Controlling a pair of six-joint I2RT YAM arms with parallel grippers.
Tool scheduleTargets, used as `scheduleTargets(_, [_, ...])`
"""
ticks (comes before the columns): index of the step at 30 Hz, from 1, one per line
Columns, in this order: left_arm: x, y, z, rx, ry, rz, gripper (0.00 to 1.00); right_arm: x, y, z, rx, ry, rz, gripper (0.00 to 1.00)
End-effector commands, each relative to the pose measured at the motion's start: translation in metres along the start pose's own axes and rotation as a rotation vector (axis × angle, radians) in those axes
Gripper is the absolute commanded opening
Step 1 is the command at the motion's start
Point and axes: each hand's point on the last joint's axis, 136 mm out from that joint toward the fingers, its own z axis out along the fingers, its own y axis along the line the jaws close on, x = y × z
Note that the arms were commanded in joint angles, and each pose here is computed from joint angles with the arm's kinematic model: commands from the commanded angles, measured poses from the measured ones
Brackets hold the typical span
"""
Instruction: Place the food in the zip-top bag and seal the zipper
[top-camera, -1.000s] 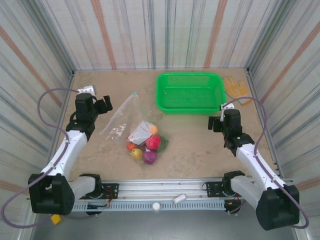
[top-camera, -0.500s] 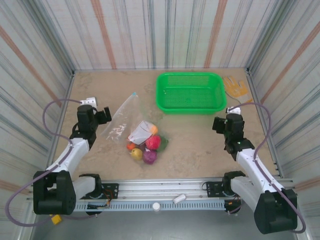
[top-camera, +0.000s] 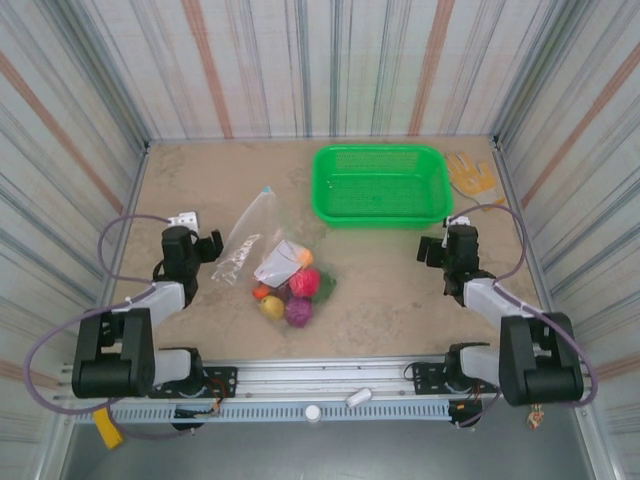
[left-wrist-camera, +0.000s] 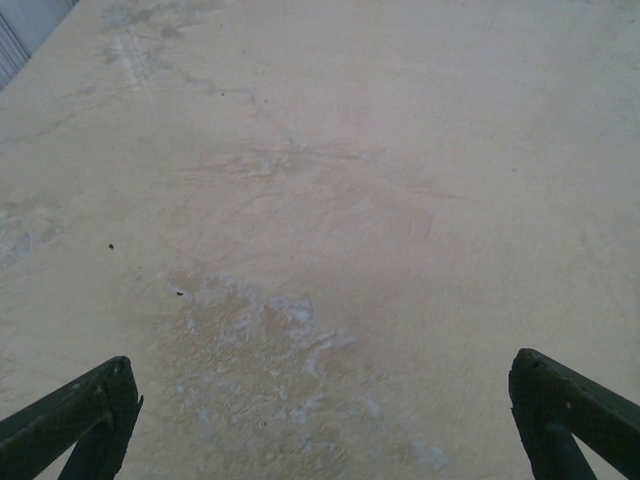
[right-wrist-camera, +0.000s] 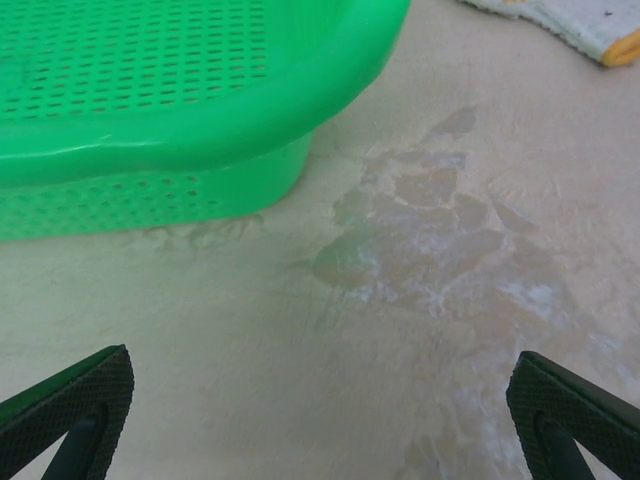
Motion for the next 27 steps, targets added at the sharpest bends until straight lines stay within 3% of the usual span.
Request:
scheduleTargets(1, [-0.037, -0.015, 0.003, 0.093, -0.181, 0.066, 0.99, -0.045, 0.012, 0.001, -0.101, -0.236, -0.016, 0.99])
scheduleTargets(6, [-0.022, -0.006, 0.013, 0.043, -0.250, 0.041, 0.99, -0.051, 0.010, 0.013, -0.131, -0.307, -0.058, 0.99])
scheduleTargets(8, [-0.017, -0.017, 0.021, 0.108, -0.148, 0.062, 0.99, -0.041, 0.009, 0.020, -0.152, -0.312, -0.046, 0.99])
scheduleTargets(10, [-0.020, -0.031, 0.029, 0.179, -0.139, 0.112, 0.99, -0.041, 0.007, 0.025, -0.148, -0.345, -0.039, 0.99])
scheduleTargets(12, [-0.018, -0.034, 0.029, 0.185, -0.105, 0.116, 0.99, -0.039, 0.007, 0.037, -0.148, -0.227, -0.035, 0.99])
scheduleTargets(27, [-0.018, -0.035, 0.031, 0.161, -0.101, 0.133, 0.99, -0.042, -0.005, 0.041, -0.101, -0.227, 0.013, 0.99])
